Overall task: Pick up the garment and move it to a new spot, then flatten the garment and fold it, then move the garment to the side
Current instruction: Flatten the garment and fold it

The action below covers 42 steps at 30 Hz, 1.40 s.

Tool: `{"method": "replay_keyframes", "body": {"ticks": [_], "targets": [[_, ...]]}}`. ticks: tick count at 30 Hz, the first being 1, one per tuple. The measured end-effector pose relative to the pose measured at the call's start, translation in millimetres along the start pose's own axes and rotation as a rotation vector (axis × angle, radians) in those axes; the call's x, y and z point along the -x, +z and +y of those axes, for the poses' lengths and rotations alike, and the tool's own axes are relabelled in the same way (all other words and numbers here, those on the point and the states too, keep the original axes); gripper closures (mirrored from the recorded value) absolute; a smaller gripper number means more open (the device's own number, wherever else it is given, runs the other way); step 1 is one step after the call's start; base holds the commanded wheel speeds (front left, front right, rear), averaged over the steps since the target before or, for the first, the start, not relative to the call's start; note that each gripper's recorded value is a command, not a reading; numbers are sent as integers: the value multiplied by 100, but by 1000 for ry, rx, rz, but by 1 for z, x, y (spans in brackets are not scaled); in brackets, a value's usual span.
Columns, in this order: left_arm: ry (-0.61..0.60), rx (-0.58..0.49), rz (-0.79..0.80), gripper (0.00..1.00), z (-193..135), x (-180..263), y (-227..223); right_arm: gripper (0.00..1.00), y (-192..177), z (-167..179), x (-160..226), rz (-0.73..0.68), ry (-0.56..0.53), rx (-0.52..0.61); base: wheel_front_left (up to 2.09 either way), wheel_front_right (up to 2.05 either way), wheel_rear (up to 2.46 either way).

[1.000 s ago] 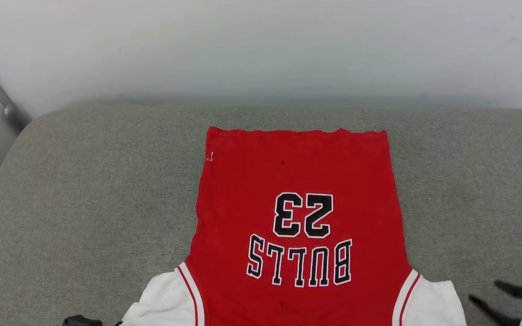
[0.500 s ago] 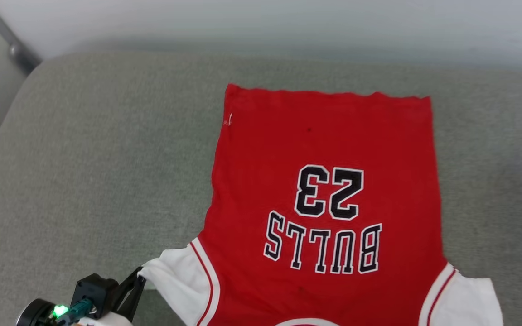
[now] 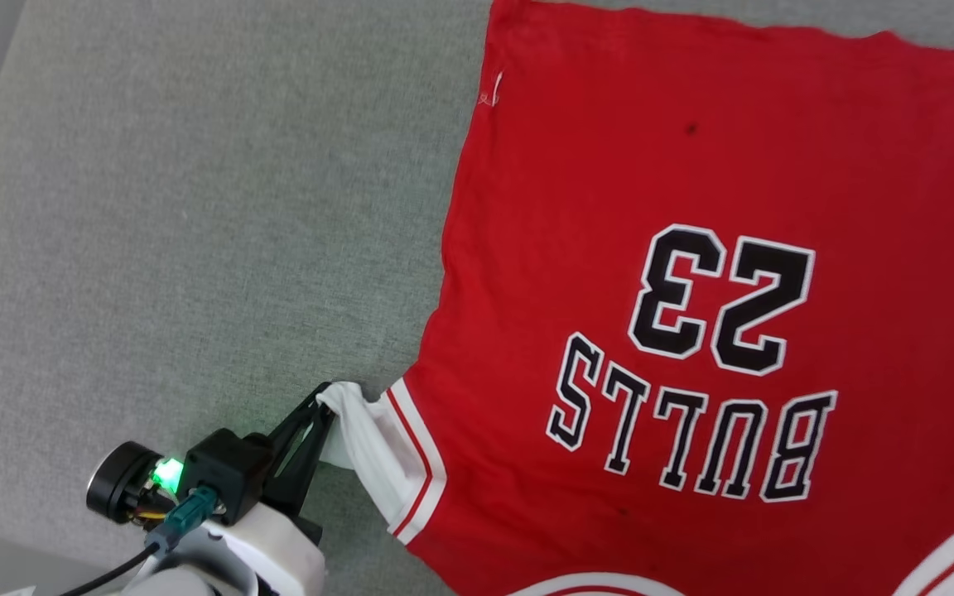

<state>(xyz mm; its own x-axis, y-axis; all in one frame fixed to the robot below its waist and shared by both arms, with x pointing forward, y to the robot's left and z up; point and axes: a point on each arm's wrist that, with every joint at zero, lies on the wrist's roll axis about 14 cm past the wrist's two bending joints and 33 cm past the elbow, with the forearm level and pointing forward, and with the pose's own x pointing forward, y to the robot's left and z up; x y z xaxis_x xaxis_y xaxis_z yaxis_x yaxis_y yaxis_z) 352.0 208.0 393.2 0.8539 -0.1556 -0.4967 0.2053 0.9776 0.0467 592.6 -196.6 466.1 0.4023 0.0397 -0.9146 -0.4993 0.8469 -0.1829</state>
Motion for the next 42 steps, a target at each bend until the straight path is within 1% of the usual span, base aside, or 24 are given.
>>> {"method": "replay_keyframes", "body": {"ticks": [4, 5, 6, 7, 10, 13, 16, 17, 18, 22, 24, 26, 31, 34, 37, 39, 41, 42], "targets": [[11, -1, 22, 100, 4, -8, -7, 0, 4, 17, -45, 44, 78, -33, 0, 0, 0], [11, -1, 22, 100, 4, -8, -7, 0, 4, 17, -45, 44, 78, -33, 0, 0, 0], [19, -2, 29, 100, 6, -11, -9, 0, 3, 26, -64, 69, 107, -33, 0, 0, 0], [19, -2, 29, 100, 6, -11, -9, 0, 3, 26, -64, 69, 107, -33, 0, 0, 0], [28, 1, 36, 100, 8, -14, -12, 0, -6, 44, -92, 115, 156, -25, 0, 0, 0], [31, -2, 46, 100, 9, -15, -15, 0, -10, 52, -106, 128, 182, -24, 0, 0, 0], [34, -6, 47, 100, 11, -17, -15, 0, -12, 54, -111, 130, 186, -14, 0, 0, 0], [36, -6, 46, 100, 11, -17, -15, 74, -12, 54, -110, 126, 186, -10, 0, 0, 0], [37, -7, 45, 100, 11, -17, -15, 100, -11, 54, -109, 119, 186, -9, 0, 0, 0], [45, -4, 32, 100, 13, -16, -12, 100, -8, 61, -100, 82, 190, 18, 0, 0, 0], [54, -2, 24, 100, 15, -12, -11, 100, -3, 62, -91, 48, 184, 25, 0, 0, 0], [60, -5, 17, 100, 16, -7, -9, 100, 0, 64, -80, 20, 170, 54, 0, 0, 0], [77, -8, -19, 100, 18, 9, 0, 100, 10, 65, -35, -79, 145, 118, 0, 0, 0], [80, -18, -44, 100, 19, 20, 7, 100, 8, 63, -5, -128, 127, 147, 0, 0, 0], [85, -24, -61, 100, 19, 32, 11, 100, -2, 61, 25, -160, 114, 176, 0, 0, 0], [88, -20, -73, 100, 18, 38, 14, 100, -18, 59, 41, -160, 104, 192, 0, 0, 0], [85, -17, -88, 100, 16, 43, 18, 100, -36, 57, 55, -159, 102, 196, 0, 0, 0], [77, -12, -97, 100, 12, 47, 19, 100, -61, 55, 65, -138, 97, 200, 0, 0, 0]]}}
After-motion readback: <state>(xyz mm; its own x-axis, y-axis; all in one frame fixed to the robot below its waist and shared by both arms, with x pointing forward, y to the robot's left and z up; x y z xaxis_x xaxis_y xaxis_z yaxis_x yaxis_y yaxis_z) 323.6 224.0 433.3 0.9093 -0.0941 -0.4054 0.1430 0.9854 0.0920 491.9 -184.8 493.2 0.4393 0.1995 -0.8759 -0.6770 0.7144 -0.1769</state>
